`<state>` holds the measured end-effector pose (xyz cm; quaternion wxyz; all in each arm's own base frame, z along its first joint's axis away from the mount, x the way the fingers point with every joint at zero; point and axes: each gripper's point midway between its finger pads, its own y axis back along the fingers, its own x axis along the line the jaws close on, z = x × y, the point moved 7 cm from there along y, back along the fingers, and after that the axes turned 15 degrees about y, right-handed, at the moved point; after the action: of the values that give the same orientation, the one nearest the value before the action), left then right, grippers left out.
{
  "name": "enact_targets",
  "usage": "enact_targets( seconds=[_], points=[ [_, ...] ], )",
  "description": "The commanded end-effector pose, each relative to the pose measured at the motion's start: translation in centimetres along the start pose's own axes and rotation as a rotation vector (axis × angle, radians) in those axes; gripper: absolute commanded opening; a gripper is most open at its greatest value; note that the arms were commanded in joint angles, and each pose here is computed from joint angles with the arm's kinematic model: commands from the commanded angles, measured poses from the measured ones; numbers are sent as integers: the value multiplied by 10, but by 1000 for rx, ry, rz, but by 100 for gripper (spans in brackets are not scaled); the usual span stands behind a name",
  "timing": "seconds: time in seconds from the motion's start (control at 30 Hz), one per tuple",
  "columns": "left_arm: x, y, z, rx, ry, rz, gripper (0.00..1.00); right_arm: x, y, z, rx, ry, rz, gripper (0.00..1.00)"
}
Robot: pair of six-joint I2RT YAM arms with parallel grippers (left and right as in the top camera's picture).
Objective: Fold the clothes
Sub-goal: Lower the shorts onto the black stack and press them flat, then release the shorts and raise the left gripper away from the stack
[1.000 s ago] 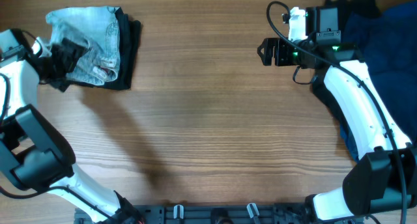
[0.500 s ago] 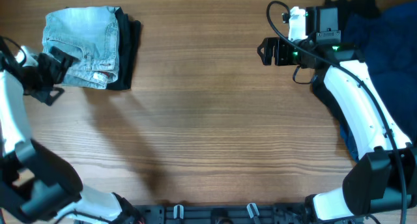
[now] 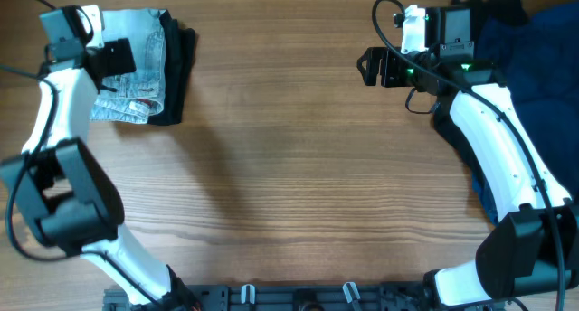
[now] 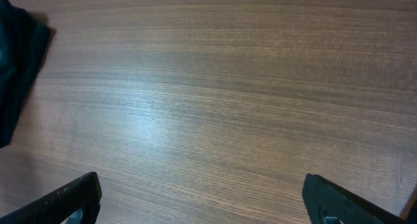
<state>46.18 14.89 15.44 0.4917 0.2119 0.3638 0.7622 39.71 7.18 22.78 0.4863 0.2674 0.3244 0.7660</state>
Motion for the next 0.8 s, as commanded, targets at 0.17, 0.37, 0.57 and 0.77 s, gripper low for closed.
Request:
enact_targets(
  seconds=[0.17,0.37,0.57,0.77],
  points=[
    [40,-99,-68,152,36,214,97,3,-2,0,8,-2,26,100],
    [31,-99,-62,122,34,180,100,3,-2,0,5,-3,26,100],
    [2,-47,-15,-24,55,128,100,2,-2,5,-17,-3,23,100],
    [-31,45,29,-163,90,37,100,2,9,19,-94,23,7,100]
  ],
)
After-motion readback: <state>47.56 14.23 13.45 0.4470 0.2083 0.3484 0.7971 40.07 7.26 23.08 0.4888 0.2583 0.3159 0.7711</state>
